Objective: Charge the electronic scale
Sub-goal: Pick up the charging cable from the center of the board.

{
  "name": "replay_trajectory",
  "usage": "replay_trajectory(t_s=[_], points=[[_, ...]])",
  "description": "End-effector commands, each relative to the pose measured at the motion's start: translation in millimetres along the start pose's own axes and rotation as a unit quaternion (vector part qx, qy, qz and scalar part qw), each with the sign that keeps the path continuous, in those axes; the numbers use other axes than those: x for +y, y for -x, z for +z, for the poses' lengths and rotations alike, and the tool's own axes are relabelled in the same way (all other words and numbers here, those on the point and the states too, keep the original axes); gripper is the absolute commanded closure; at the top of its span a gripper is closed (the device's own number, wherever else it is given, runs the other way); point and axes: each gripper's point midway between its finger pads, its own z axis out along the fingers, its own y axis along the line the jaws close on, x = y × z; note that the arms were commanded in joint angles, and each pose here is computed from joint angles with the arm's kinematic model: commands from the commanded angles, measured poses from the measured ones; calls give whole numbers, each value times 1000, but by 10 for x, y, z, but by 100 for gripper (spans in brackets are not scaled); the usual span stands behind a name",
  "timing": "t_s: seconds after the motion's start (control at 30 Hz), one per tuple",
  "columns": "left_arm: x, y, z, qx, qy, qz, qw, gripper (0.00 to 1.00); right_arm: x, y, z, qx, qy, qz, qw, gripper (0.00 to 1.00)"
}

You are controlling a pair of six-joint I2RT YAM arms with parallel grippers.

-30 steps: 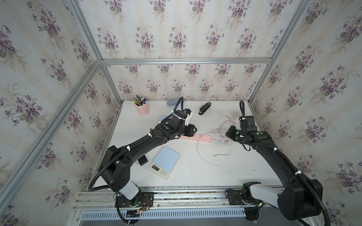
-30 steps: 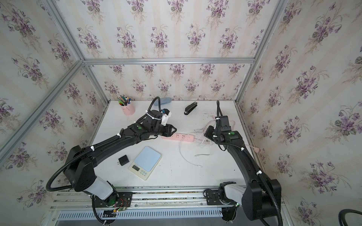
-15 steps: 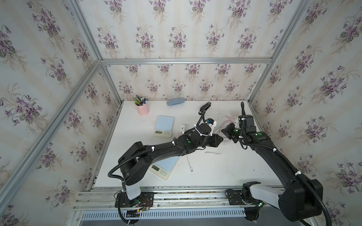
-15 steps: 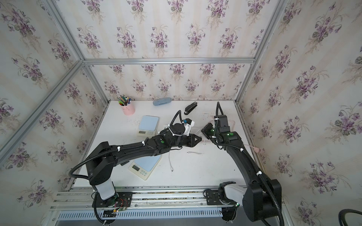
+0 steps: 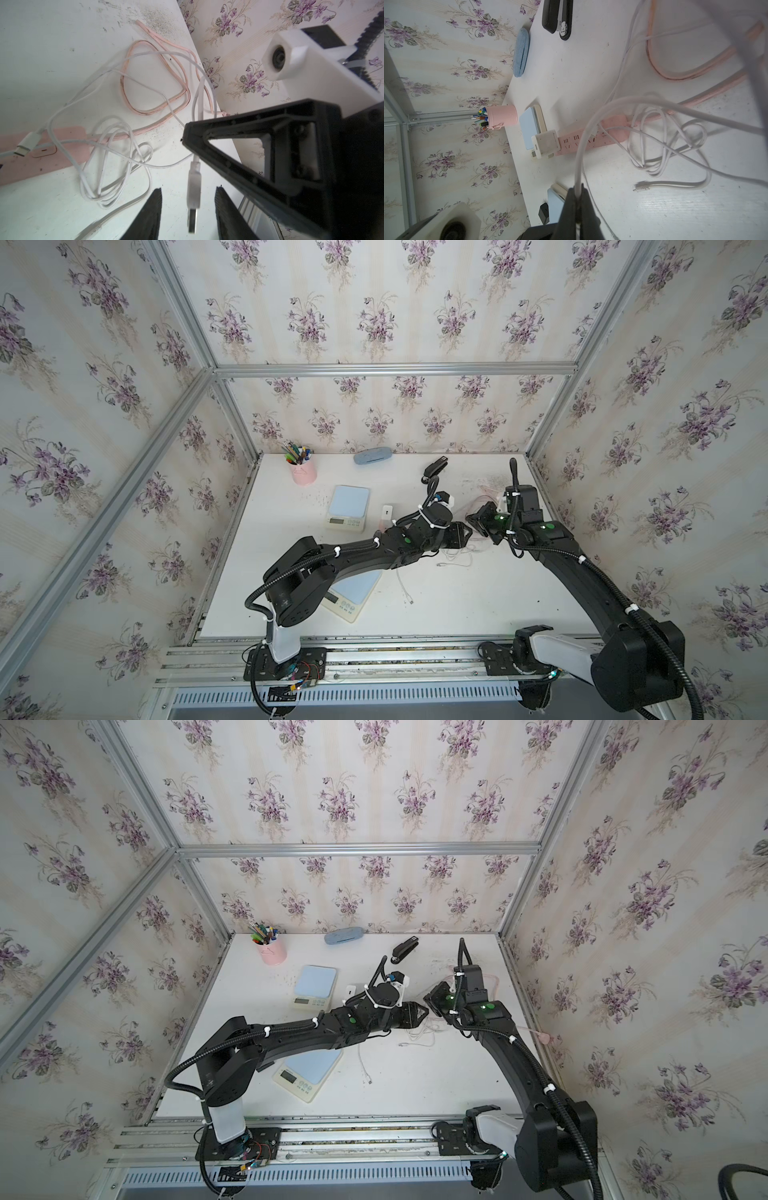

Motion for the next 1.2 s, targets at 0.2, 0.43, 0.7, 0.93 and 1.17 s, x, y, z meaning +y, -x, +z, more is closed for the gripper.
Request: replay_trajectory(t_s=[0.2,0.43,0.7,0.93,1.17], points=[[-44,262,-213,-9,-7,52,999,100,303,63,-137,-18,63,-6,998,87],[61,763,-873,15,-64,135,989,100,728,135,-475,-45,151,-136,978,25],[-77,1168,-1621,-6,-157,266,951,98,1406,-251,-853,-7,335,-255,907,30],[-83,1202,-1749,-33,-137,325,935,98,1819,-857,-659,71,364,-283,885,30],[-132,1136,-1750,-22,-161,333,929,98,1931,-845,-529,95,369,-261,887,37]])
